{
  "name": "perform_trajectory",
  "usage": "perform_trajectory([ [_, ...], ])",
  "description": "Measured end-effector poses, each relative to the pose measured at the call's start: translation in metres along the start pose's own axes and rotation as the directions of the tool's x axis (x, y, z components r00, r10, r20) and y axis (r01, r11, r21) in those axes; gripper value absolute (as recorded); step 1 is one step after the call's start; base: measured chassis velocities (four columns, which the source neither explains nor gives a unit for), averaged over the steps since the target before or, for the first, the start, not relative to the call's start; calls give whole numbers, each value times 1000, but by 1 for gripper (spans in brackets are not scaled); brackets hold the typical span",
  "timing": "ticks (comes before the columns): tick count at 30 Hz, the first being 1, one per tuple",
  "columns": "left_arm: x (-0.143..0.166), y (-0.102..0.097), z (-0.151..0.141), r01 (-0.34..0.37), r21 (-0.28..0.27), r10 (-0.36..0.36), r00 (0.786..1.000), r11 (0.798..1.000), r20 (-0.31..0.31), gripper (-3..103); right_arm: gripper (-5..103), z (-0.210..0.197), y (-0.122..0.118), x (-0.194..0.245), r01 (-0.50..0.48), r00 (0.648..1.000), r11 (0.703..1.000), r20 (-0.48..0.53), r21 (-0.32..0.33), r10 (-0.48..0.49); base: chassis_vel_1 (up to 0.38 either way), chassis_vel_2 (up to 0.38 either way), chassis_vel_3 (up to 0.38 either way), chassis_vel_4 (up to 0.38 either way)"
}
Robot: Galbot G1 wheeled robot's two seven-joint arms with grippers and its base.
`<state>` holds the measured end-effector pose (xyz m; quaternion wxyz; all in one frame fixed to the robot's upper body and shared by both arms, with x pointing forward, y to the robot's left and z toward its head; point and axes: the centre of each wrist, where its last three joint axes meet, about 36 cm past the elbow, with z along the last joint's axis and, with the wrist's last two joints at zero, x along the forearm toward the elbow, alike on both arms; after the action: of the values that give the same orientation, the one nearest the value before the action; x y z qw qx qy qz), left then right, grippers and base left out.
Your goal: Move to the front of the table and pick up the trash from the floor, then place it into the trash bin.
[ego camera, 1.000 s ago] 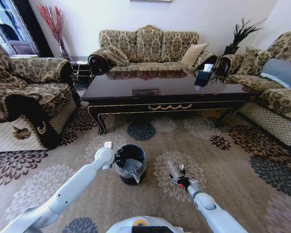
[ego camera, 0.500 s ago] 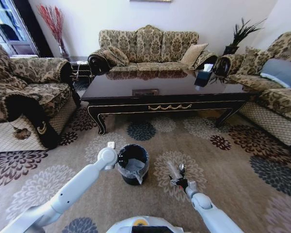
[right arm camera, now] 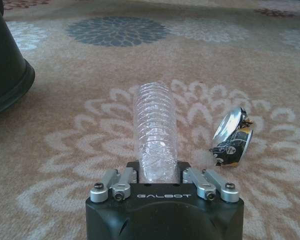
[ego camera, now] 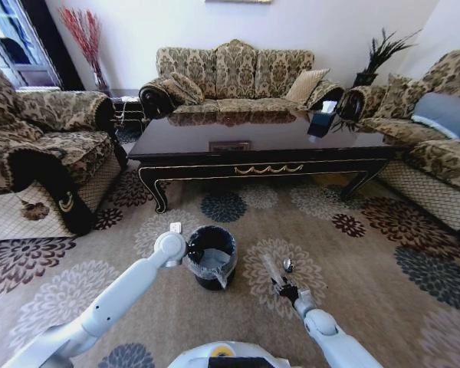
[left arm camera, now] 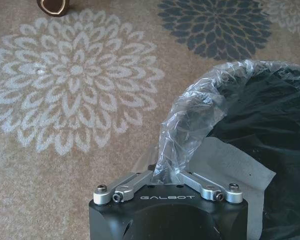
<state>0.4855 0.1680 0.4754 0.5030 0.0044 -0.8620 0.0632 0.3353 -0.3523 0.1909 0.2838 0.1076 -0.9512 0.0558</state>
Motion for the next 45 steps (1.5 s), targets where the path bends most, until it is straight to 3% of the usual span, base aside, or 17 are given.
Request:
perform_trajectory([
  [7,0,-3,0,-11,14,11,1000,1000,-1,0,25,-1,-1,7,-5,1000,1000,19,-3,5,0,0,0,0],
  [16,0,-14,1,-21,-12,21,1000,1000,-2,0,25,-38,-14,44,-18,992,999,124,-38,23,0,0,0,0],
  [22,-5,-36,10,-36,-60,35,999,998,-21,0,25,-82,-3,78,4,969,998,248,-56,10,0,0,0,0],
  [25,-6,-56,16,-49,-95,48,999,994,-22,0,25,-106,14,104,29,946,997,324,-67,-6,0,0,0,0],
  [32,-4,-81,22,-77,-143,74,997,987,-27,0,25,-131,33,134,51,913,996,407,-76,-15,0,0,0,0],
  [36,-6,-99,24,-86,-167,83,996,982,-25,0,25,-155,45,156,64,875,996,484,-69,-22,0,0,0,0],
  [45,-5,-130,21,-110,-241,108,994,964,-20,0,25,-179,60,172,95,834,993,550,-66,-43,0,0,0,0],
])
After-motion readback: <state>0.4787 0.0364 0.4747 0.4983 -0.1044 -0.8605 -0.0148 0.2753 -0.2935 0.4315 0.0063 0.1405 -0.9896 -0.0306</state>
